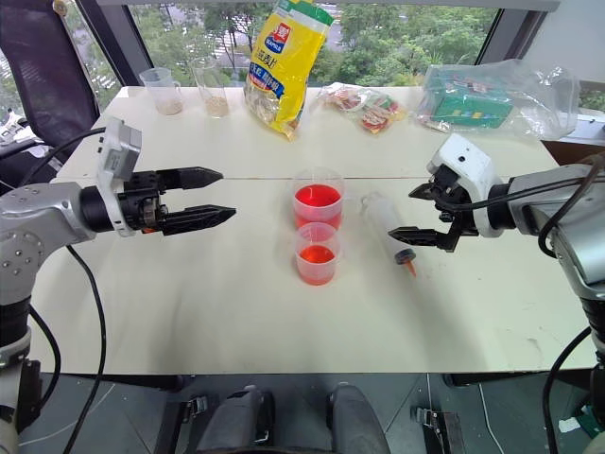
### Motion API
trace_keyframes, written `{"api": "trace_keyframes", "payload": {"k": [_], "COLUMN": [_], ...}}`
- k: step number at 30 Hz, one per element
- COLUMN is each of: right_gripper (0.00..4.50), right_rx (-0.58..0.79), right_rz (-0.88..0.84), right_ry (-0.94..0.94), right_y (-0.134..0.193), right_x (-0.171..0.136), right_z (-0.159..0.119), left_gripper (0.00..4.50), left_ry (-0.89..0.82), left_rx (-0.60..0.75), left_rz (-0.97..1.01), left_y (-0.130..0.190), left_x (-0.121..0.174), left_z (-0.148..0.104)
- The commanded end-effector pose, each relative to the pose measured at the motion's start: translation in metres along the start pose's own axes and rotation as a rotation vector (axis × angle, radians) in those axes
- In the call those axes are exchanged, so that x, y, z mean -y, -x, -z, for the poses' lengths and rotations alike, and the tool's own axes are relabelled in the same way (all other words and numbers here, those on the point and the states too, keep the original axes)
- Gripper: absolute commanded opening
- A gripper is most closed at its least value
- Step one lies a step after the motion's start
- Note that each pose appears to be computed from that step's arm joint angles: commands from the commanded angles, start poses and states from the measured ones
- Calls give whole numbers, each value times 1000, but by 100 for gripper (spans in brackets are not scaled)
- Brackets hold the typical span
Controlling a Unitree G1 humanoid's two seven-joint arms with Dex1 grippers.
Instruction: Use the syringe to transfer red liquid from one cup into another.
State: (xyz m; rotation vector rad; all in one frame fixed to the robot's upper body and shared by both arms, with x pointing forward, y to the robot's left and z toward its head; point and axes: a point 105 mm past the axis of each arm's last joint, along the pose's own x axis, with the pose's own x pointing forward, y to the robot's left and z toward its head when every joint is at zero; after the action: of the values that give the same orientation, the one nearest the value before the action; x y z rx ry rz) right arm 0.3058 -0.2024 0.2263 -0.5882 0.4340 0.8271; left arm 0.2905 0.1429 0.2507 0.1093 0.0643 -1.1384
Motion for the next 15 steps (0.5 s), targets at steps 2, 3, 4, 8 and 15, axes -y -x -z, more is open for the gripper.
{"api": "trace_keyframes", "payload": {"k": [2, 3, 4, 8, 15], "right_gripper": [444, 444, 444, 444, 444], "right_rx": [29, 29, 29, 28, 12], "right_rz": [31, 32, 32, 32, 41], "right_ry": [39, 39, 38, 31, 1], "right_y": [7, 6, 6, 4, 1], "right_x": [3, 4, 4, 4, 6], "right_z": [-12, -12, -13, -13, -11], "left_gripper": [450, 450, 450, 450, 450], "left_ry": [-64, -61, -58, -64, -58], "left_rx": [13, 20, 25, 22, 24], "left_rz": [-3, 5, 11, 5, 8], "left_y": [1, 1, 1, 2, 1], "left_x": [2, 3, 4, 3, 3], "left_z": [-12, -13, -14, -15, -15]}}
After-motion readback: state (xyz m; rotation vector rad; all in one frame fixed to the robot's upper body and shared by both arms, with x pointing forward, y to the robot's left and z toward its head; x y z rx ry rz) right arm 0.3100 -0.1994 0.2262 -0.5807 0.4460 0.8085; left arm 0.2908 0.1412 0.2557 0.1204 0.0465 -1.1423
